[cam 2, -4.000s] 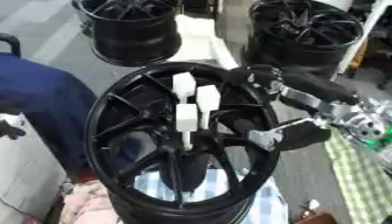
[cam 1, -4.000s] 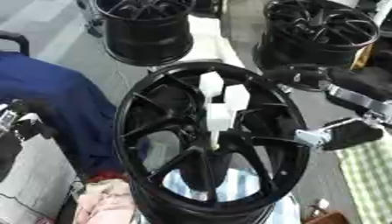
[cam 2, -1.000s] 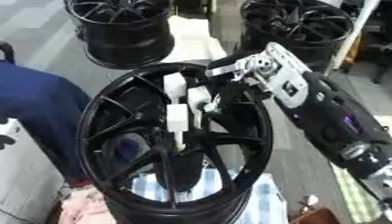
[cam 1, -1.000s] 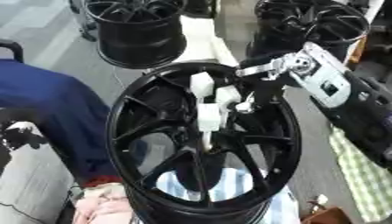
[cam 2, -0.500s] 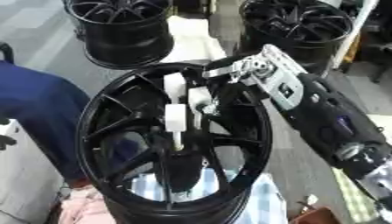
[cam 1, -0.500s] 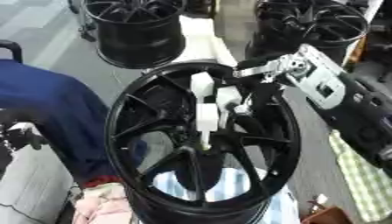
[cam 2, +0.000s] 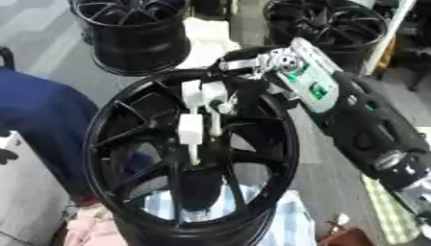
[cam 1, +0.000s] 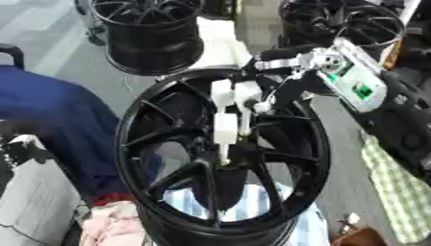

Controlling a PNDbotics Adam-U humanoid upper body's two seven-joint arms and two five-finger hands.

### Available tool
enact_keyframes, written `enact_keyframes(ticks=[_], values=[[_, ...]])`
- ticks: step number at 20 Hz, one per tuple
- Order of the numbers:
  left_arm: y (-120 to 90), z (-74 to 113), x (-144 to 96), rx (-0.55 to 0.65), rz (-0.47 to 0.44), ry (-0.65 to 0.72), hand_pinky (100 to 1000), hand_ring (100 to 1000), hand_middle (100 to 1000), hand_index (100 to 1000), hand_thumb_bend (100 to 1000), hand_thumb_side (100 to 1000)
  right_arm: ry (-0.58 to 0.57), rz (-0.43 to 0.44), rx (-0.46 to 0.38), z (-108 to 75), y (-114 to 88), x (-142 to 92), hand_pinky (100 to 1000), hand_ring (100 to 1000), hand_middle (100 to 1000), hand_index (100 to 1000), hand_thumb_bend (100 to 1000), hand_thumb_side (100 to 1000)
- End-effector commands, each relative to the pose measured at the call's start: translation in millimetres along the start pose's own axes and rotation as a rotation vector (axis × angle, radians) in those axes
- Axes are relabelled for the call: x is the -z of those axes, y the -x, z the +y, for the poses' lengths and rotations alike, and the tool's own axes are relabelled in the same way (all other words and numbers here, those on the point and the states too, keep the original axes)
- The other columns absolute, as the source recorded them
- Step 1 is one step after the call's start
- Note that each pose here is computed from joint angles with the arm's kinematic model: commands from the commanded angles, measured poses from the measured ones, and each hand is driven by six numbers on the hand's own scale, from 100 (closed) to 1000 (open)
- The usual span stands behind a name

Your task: Pull the pin out of the wheel hub.

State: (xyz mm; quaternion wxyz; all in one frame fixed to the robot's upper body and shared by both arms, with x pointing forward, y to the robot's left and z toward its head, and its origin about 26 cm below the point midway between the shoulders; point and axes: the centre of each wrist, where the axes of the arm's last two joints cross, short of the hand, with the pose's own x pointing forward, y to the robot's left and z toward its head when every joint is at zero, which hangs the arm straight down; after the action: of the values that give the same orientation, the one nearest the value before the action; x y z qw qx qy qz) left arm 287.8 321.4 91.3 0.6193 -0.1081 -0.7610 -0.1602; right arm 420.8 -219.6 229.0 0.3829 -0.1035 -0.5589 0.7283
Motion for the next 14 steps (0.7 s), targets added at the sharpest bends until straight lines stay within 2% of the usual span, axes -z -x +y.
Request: enact_keyframes(ticks=[1, 5, 8, 11, 14], values=[[-9, 1.3, 2, 0.022, -0.017, 0.015, 597, 416, 620, 735, 100, 747, 0.095, 0.010, -0.018, -32.8, -3, -35, 765, 603, 356, 569, 100, 303], [-8, 3.8, -1, 0.030, -0.007, 0.004, 597, 413, 621, 735, 100, 747, 0.221, 0.031, 0.015, -50.9, 1, -83, 754, 586, 323, 540, 100, 275], [-9, 6.7, -3, 0.038, -0.003, -0.013, 597, 416, 622, 735, 100, 747, 0.308, 0.106, 0.039, -48.9, 11, -127, 752, 583, 318, 537, 100, 272], [-11, 9.3, -5, 0.047, -0.006, -0.028, 597, 417, 622, 734, 100, 745, 0.386, 0.241, 0.075, -28.1, 28, -176, 752, 587, 323, 547, 100, 283], [-12, 12.0, -6, 0.054, -0.011, -0.050, 596, 408, 621, 734, 100, 745, 0.475, 0.429, 0.129, 10.4, 49, -221, 757, 597, 337, 577, 100, 294]])
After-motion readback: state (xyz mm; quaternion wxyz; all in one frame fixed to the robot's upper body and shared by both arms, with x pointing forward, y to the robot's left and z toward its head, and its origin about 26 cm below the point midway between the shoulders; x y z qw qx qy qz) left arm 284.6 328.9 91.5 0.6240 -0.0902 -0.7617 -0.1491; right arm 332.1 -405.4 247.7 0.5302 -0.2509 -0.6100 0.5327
